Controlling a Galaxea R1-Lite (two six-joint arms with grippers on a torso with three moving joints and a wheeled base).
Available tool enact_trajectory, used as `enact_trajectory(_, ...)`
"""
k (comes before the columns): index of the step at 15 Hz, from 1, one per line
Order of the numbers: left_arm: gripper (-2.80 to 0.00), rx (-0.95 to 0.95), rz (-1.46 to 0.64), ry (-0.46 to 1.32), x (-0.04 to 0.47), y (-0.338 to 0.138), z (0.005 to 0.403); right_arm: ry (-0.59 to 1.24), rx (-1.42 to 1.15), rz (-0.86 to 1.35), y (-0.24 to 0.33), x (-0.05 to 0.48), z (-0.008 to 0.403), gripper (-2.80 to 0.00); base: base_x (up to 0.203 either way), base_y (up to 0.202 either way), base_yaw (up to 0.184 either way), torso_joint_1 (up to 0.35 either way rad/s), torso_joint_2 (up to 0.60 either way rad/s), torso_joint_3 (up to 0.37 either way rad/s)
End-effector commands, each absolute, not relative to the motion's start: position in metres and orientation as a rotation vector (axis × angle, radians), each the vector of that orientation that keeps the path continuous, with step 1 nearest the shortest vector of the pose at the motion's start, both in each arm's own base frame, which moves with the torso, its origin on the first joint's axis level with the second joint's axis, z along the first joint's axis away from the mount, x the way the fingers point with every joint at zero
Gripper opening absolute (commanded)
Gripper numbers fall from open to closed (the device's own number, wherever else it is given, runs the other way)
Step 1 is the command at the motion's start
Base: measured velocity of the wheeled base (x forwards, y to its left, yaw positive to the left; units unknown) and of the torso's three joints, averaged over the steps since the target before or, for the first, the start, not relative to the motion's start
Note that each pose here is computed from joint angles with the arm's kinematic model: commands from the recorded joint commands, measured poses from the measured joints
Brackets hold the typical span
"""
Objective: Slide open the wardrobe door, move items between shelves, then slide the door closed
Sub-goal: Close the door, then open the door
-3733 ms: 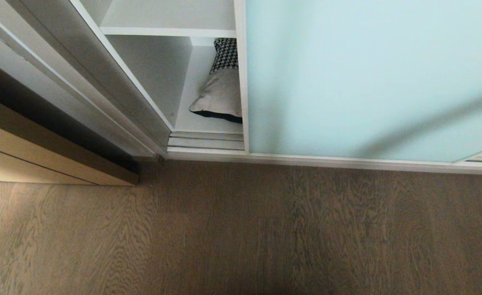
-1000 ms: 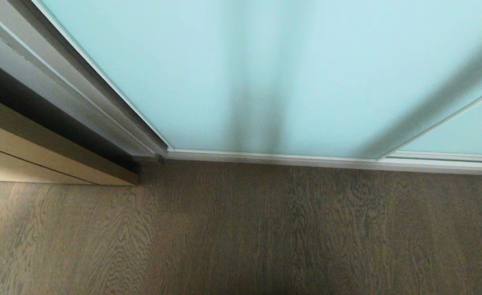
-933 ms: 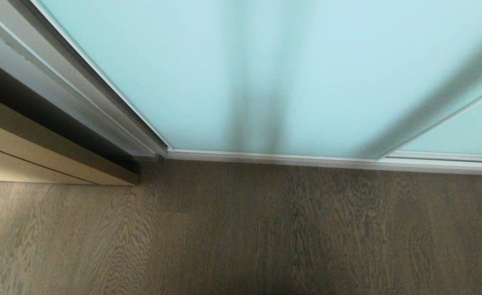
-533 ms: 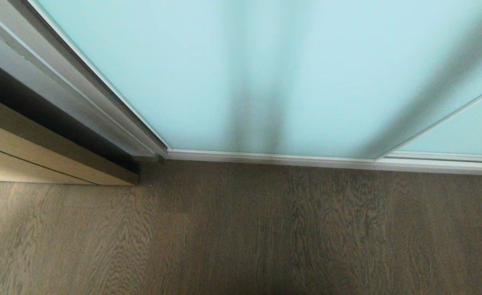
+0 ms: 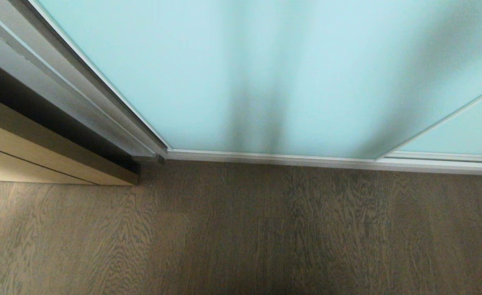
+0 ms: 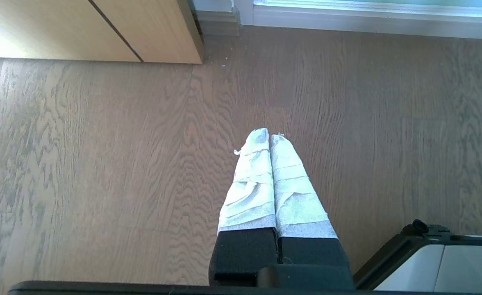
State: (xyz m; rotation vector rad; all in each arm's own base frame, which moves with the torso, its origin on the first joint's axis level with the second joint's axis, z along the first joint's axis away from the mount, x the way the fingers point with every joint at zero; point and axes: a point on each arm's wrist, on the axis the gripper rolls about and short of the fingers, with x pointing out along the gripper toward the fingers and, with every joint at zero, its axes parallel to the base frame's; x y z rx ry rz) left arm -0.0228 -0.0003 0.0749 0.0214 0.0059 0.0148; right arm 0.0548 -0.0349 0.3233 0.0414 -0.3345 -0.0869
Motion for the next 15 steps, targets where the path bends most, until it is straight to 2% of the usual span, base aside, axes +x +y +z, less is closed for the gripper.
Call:
enact_trajectory(1,-2.8,0.021,0.015,0.009,-0.023,0.0,0.074,-0.356,-0.018,-0.06,-0.004,0.026,0.307,-2.8,0.0,0.0,0.0,0.0,0.0,0.0)
enact_trajectory(3,-2.8,0.021,0.015,0.009,-0.023,0.0,0.074,-0.316,-0.038,0.008,0.004,0.013,0.282,-2.8,0.0,0.0,0.0,0.0,0.0,0.0)
enact_trajectory(6,-2.8,0.021,0.015,0.009,-0.023,0.0,0.074,-0.214,-0.07,0.107,0.011,-0.019,0.224,-2.8,0.0,0.0,0.0,0.0,0.0,0.0)
enact_trajectory(8,-2.8,0.021,0.015,0.009,-0.023,0.0,0.074,-0.106,-0.057,0.146,0.008,-0.02,0.183,-2.8,0.0,0.0,0.0,0.0,0.0,0.0)
enact_trajectory(10,-2.8,0.021,0.016,0.009,-0.023,0.0,0.074,-0.046,-0.006,0.082,0.005,-0.012,0.16,-2.8,0.0,0.0,0.0,0.0,0.0,0.0)
enact_trajectory(12,-2.8,0.021,0.017,0.009,-0.023,0.0,0.074,-0.007,0.014,0.162,0.003,-0.013,0.145,-2.8,0.0,0.0,0.0,0.0,0.0,0.0)
enact_trajectory(15,-2.8,0.021,0.016,0.009,-0.023,0.0,0.074,0.014,0.015,0.145,0.003,-0.019,0.111,-2.8,0.0,0.0,0.0,0.0,0.0,0.0)
